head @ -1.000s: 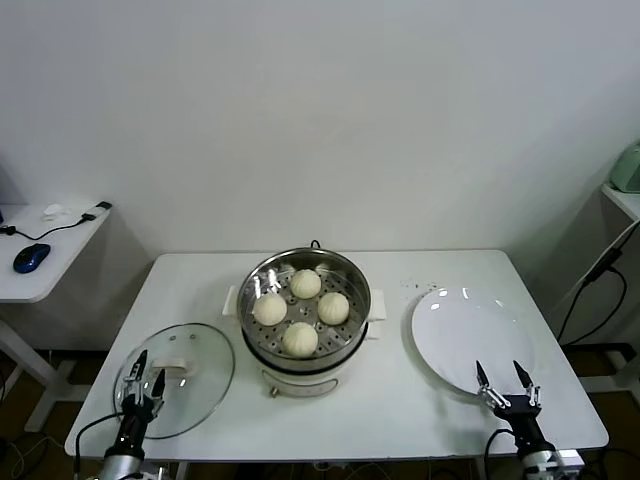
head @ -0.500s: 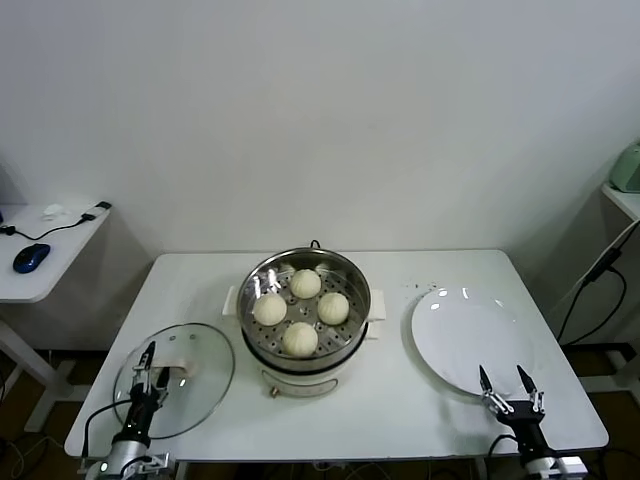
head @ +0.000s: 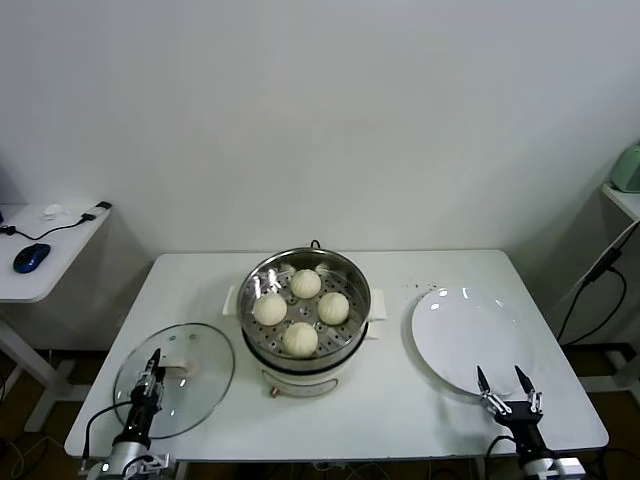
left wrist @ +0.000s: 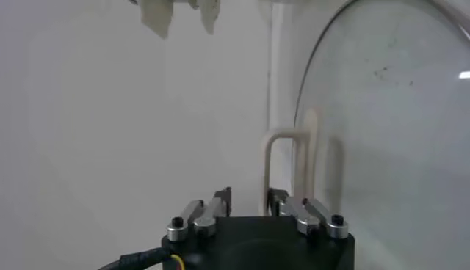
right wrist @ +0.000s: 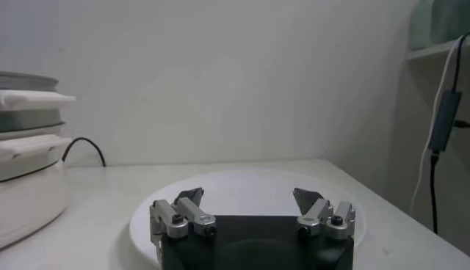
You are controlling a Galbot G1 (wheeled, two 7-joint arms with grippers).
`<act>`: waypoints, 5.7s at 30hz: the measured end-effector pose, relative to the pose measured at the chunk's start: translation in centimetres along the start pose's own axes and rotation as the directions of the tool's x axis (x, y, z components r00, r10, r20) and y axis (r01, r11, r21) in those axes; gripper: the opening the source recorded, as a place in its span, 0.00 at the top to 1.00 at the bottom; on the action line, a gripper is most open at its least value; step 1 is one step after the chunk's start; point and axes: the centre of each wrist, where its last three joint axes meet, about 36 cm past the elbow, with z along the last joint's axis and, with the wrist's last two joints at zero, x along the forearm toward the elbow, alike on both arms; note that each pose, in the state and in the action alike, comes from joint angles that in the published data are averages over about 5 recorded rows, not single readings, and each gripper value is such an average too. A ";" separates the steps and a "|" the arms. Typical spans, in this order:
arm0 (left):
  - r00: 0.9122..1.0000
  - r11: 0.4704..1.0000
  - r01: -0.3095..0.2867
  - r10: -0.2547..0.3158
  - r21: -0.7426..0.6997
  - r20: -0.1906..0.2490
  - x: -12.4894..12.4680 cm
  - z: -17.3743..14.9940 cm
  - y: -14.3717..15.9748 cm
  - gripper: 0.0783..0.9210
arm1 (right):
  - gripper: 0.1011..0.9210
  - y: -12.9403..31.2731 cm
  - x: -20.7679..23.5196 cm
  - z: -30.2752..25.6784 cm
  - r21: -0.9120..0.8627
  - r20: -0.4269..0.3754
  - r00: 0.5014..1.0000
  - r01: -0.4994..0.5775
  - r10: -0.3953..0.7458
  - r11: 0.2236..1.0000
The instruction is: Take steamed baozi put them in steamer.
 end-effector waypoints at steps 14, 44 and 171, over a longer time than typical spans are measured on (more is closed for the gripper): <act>0.997 0.997 0.060 -0.057 0.054 -0.049 -0.4 0.6 4.1 0.93 | 0.12 -0.1 -0.1 -0.5 0.013 0.011 1.000 -0.002 0.002 1.000; 0.996 0.992 0.069 -0.063 0.106 -0.061 -2.7 -14.8 22.9 0.93 | 0.12 1.4 -0.2 -1.4 0.114 0.019 1.000 -0.027 0.025 0.993; 1.000 0.183 -0.022 0.009 0.983 0.021 0.8 -5.3 8.6 0.12 | 0.12 3.8 0.9 0.3 0.104 0.038 0.999 -0.015 0.011 0.995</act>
